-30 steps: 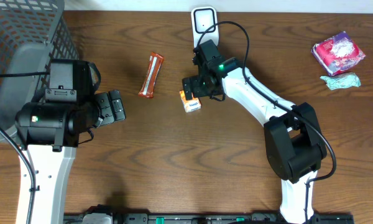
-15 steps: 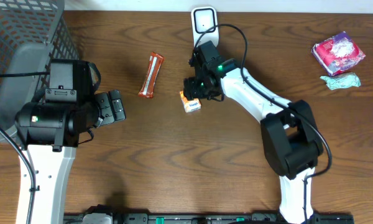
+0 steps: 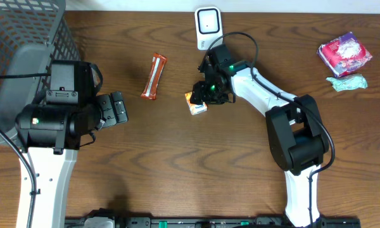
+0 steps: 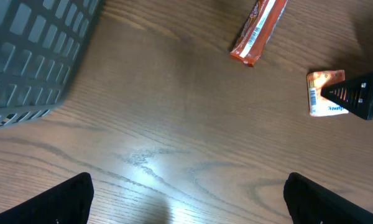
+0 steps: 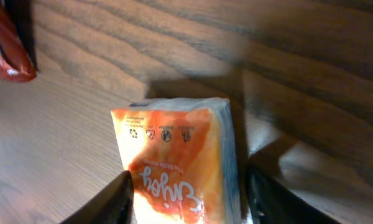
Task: Scan the item barcode
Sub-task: 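Lift the orange box and hold it against the scanner face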
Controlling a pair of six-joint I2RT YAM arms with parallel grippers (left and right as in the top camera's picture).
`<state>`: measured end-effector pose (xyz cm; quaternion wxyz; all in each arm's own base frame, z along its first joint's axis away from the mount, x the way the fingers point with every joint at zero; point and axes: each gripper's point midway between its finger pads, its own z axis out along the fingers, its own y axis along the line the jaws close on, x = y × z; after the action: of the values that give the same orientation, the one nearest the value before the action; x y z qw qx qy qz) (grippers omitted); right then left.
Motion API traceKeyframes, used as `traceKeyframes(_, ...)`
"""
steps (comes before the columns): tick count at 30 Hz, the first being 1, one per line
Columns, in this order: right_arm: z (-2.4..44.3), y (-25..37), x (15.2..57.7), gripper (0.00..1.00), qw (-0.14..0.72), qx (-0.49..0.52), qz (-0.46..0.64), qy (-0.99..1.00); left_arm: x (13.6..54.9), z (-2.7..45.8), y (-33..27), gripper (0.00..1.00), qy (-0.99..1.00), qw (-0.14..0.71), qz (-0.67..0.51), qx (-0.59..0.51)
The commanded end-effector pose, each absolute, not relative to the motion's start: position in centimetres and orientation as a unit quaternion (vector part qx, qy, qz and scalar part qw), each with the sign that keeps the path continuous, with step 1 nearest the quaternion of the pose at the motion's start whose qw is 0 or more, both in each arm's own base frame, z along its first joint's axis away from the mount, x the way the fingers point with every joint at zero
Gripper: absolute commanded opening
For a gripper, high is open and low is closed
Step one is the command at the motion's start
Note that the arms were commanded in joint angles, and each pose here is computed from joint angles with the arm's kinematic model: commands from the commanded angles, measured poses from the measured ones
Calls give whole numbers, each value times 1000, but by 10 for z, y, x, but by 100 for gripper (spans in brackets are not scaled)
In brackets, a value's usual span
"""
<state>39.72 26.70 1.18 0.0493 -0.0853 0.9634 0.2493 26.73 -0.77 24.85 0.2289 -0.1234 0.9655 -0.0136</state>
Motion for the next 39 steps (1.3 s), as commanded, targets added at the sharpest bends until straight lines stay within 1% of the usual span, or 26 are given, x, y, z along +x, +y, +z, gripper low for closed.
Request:
traceKeyframes(1, -6, 266, 379, 44, 19, -86, 260, 962, 267, 250, -7, 98, 964, 231, -14, -130)
traceKeyframes(2, -7, 268, 377, 41, 17, -86, 266, 960, 267, 250, -7, 98, 964, 230, -14, -130)
traceKeyframes(4, -9, 268, 374, 30, 12, -84, 274, 958, 267, 250, -7, 98, 964, 231, -14, -130)
traceKeyframes(7, -10, 268, 373, 5, 6, -69, 275, 959, 267, 250, -7, 98, 964, 230, -14, -130)
traceKeyframes(8, -9, 268, 373, 1, 4, -61, 276, 959, 267, 250, -7, 98, 964, 231, -14, -130)
traceKeyframes(10, -5, 273, 375, 1, 2, -53, 295, 954, 267, 250, -7, 97, 964, 230, -14, -130)
traceKeyframes(13, 9, 283, 382, 1, 2, -48, 351, 935, 267, 250, -7, 98, 964, 230, -14, -130)
traceKeyframes(20, 49, 276, 416, 1, 13, -5, 477, 879, 267, 250, -7, 98, 964, 230, -14, -130)
traceKeyframes(25, 64, 255, 447, 1, 43, 37, 505, 861, 267, 250, -7, 98, 964, 231, -14, -130)
traceKeyframes(28, 80, 247, 471, 1, 84, 43, 519, 849, 267, 250, -7, 98, 964, 230, -14, -130)
traceKeyframes(31, 95, 243, 493, 1, 124, 48, 519, 845, 267, 250, -7, 98, 964, 231, -14, -130)
traceKeyframes(33, 104, 238, 512, 1, 165, 57, 496, 850, 267, 250, -7, 98, 964, 230, -14, -130)
traceKeyframes(36, 114, 227, 544, 1, 237, 77, 441, 862, 267, 250, -7, 98, 964, 230, -14, -130)
traceKeyframes(39, 122, 209, 569, 1, 300, 107, 357, 878, 267, 250, -7, 98, 964, 231, -14, -130)
